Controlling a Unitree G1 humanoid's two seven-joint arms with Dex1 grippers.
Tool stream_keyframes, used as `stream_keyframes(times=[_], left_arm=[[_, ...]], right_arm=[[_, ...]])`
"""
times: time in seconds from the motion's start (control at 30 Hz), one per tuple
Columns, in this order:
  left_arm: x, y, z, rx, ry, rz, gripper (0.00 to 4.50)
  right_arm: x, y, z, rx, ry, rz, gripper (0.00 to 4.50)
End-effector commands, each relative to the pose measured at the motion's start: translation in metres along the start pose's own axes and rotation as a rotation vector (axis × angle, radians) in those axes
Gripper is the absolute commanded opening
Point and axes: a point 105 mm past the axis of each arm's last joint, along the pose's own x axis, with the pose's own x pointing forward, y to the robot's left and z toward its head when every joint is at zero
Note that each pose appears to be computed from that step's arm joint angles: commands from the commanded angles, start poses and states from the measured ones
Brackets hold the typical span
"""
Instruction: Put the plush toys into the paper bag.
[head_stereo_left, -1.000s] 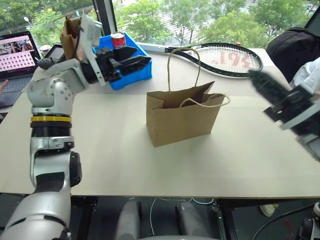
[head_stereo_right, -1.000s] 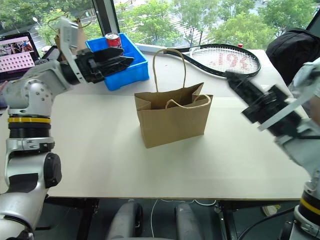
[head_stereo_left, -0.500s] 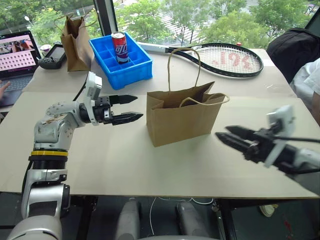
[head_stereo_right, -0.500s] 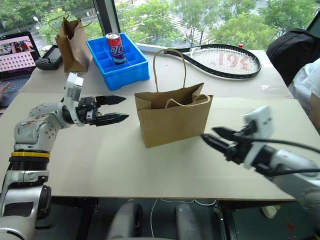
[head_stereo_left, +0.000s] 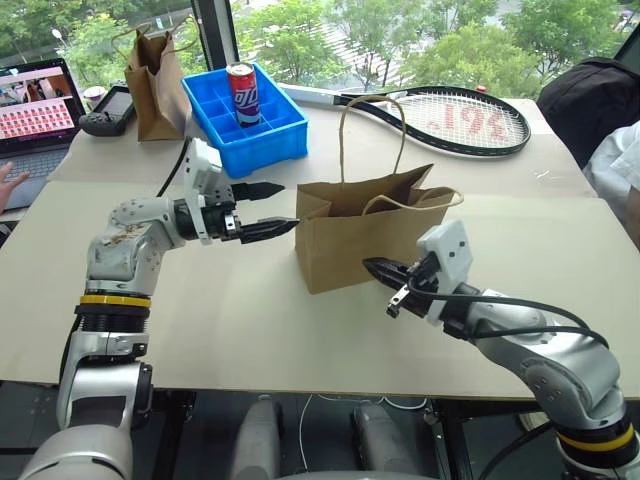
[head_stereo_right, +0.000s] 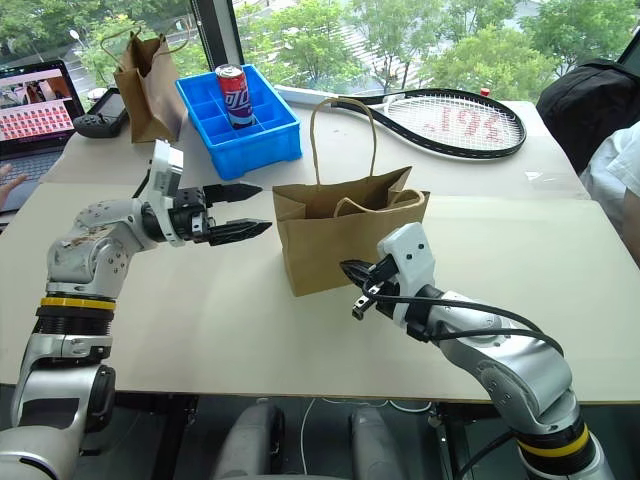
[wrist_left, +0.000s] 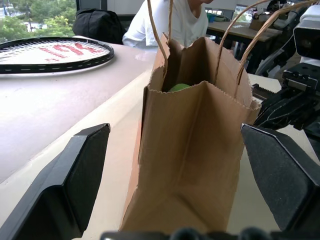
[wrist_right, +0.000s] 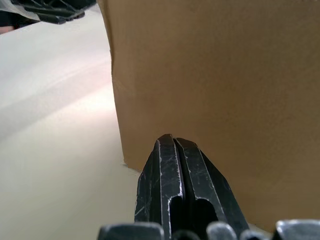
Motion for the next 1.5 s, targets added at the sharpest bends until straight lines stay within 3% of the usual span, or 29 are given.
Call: stream_keyframes(times=[0.03,0.27,0.73,0.83,1.17,1.33,1.5], left_arm=[[0.006,-0.004,0.010,0.039,-0.019,-0.048,4.50],[0.012,-0.011,-0.004,-0.035,0.053,-0.121,4.50],[0.051,-0.018,-0.006,-0.061,-0.014,-0.139,4.50],[0.057,-0.013,-0.004,-0.077,-0.040,-0.095,3.76],[0.058,-0.010,-0.015,-0.063,-0.019,-0.064,0.12],[0.053,-0.007,-0.003,-0.030,-0.033,-0.097,0.04],[0.037,-0.025,0.011,-0.017,-0.035,-0.254,0.04]], right_arm=[[0.005,0.001,0.016,-0.047,-0.072,-0.001,0.01],[0.010,-0.003,0.021,-0.078,-0.097,-0.031,0.01],[0.031,-0.007,0.019,-0.101,-0.115,-0.056,0.01],[0.032,-0.004,0.017,-0.094,-0.112,-0.051,0.00],[0.015,-0.002,0.013,-0.069,-0.087,-0.034,0.00],[-0.035,-0.014,-0.010,0.002,-0.001,-0.028,0.00],[-0.081,-0.046,-0.027,-0.009,0.108,-0.149,0.00]])
